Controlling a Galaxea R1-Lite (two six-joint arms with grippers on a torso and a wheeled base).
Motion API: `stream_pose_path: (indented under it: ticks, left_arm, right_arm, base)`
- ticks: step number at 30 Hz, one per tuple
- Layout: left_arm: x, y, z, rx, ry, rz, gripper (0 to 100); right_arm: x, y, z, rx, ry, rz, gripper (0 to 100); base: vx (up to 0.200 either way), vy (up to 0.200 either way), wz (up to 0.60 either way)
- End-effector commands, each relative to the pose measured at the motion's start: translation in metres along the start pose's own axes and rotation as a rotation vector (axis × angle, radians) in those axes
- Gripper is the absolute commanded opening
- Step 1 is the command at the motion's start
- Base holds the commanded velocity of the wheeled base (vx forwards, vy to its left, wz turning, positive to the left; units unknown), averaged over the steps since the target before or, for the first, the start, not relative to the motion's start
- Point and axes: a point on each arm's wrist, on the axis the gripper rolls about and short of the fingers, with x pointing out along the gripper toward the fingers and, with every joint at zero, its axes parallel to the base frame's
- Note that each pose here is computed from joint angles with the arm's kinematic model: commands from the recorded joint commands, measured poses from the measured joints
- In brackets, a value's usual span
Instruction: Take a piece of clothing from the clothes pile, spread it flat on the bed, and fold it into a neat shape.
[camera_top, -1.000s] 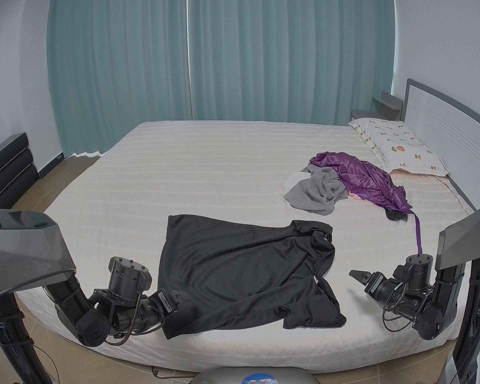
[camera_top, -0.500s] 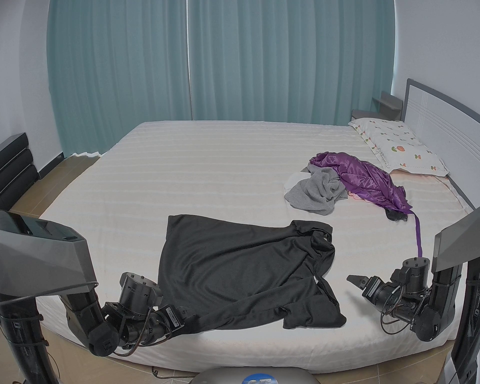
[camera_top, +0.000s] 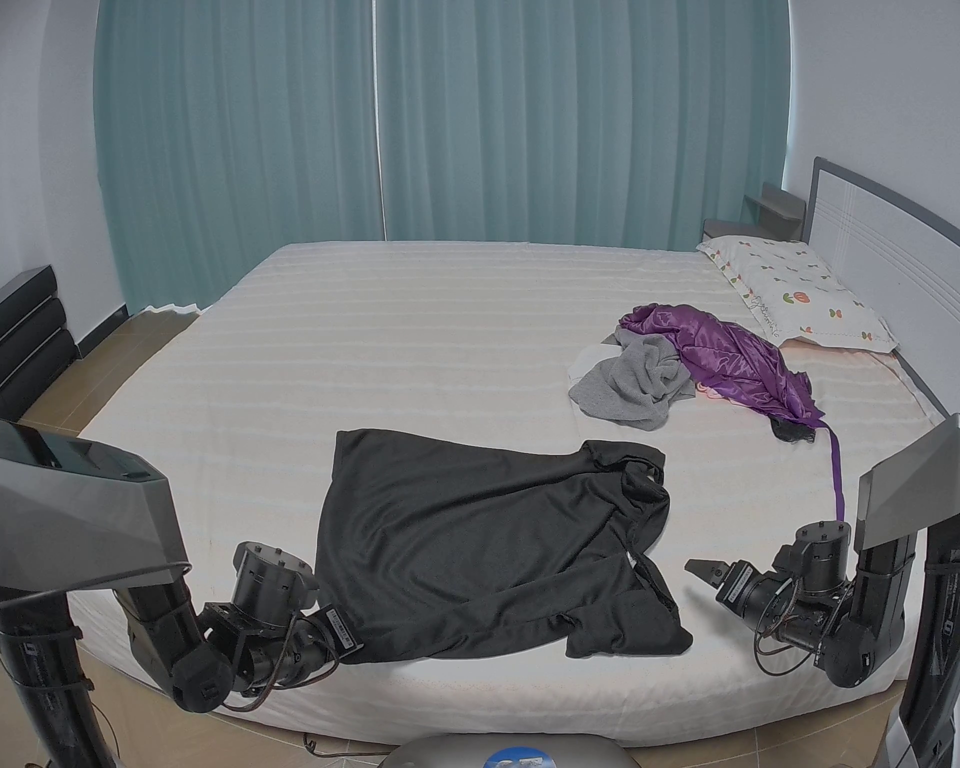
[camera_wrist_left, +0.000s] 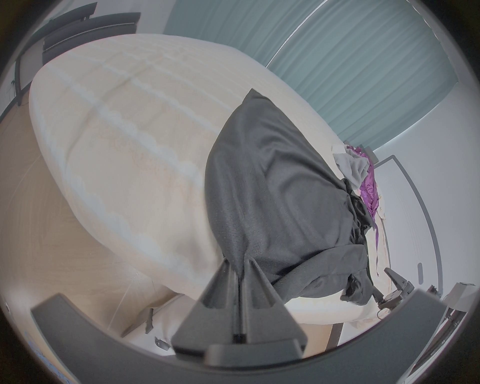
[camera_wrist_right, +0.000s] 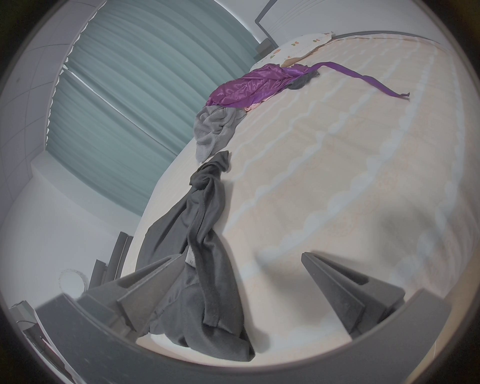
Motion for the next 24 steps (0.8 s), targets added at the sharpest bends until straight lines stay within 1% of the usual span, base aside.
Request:
stream_pose_path:
  ticks: [1,5,8,11,15,18,20,22,24]
  left_arm:
    - [-0.016,0.004,0.018,0.02,-0.06,0.0,0]
    - [-0.03,0.01,0.033,0.029,-0.108,0.011,0]
    - [-0.038,0.012,0.04,0.031,-0.125,0.02,0]
    - [-0.045,0.012,0.042,0.043,-0.129,0.022,0]
    - [-0.046,0.011,0.042,0.044,-0.131,0.021,0]
    - [-0.045,0.012,0.042,0.044,-0.126,0.025,0]
    - [-0.044,0.013,0.041,0.044,-0.122,0.027,0]
    - [-0.044,0.012,0.041,0.044,-0.123,0.026,0]
    - [-0.044,0.013,0.041,0.043,-0.12,0.028,0]
  right_arm:
    - [-0.003,0.008,-0.008,-0.025,0.022,0.031,100]
    - [-0.002,0.012,-0.015,-0.041,0.047,0.041,100]
    - [0.0,0.017,-0.016,-0.048,0.047,0.061,100]
    - [0.004,0.021,-0.02,-0.06,0.061,0.086,100]
    - [0.019,0.029,-0.024,-0.082,0.054,0.115,100]
    - [0.024,0.039,-0.026,-0.111,0.045,0.15,100]
    - [0.026,0.048,-0.023,-0.161,0.025,0.184,100]
    - [0.028,0.057,-0.017,-0.207,-0.004,0.197,100]
    - [0.03,0.065,-0.012,-0.22,-0.025,0.191,100]
  base:
    - [0.0,0.0,0.0]
    - [0.0,0.0,0.0]
    - [0.0,0.0,0.0]
    - [0.0,0.0,0.0]
    - [0.0,0.0,0.0]
    - [0.0,0.0,0.0]
    - [0.0,0.0,0.0]
    - [0.0,0.0,0.0]
    - [0.0,0.0,0.0]
